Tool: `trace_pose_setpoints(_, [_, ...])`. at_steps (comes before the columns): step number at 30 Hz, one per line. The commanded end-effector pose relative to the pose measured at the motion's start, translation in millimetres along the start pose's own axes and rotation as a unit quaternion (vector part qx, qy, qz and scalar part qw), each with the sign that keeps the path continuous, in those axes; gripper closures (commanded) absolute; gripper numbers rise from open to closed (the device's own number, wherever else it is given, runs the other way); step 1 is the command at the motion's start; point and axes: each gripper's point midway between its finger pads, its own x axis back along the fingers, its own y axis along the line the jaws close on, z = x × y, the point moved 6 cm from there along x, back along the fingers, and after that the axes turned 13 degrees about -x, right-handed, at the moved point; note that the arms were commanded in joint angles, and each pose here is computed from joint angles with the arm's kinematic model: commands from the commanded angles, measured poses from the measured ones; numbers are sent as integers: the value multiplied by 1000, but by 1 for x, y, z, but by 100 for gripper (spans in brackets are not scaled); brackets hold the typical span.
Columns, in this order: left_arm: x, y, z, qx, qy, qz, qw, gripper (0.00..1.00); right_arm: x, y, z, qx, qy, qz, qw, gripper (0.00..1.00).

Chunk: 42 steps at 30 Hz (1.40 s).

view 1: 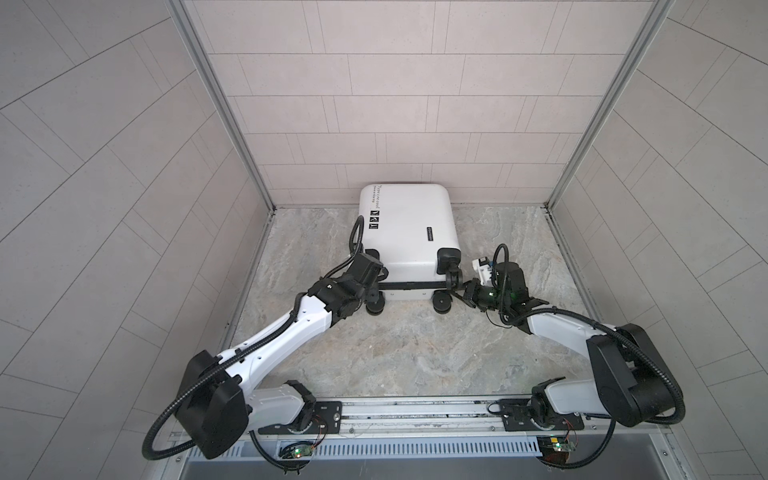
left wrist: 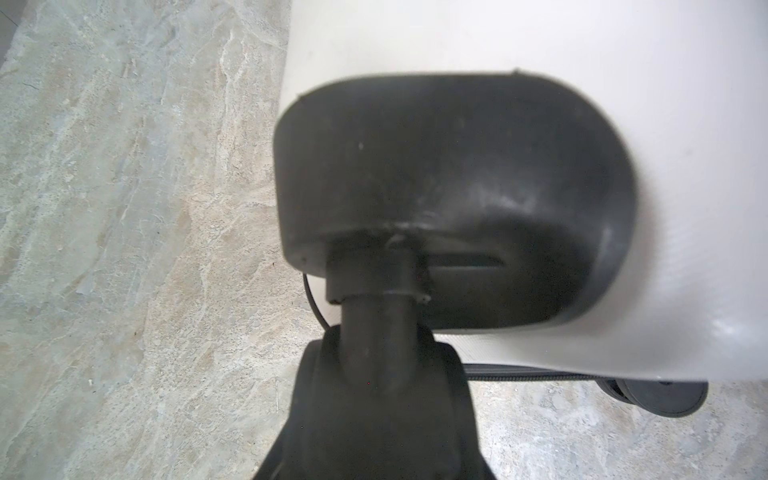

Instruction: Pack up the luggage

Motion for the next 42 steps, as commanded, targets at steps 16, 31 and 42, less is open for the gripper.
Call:
trace_pose_setpoints(16, [28, 32, -3, 7, -19, -56, 998, 100, 8, -15, -44, 31, -43, 139, 989, 100])
trace_pose_setpoints(31, [40, 32, -15, -1, -18, -39, 999, 68, -8, -3, -31, 130, 31, 187, 973, 100])
trace_pose_setpoints(42, [102, 14, -37, 37, -77, 26, 996, 29, -10, 9, -20, 132, 28, 165, 977, 100])
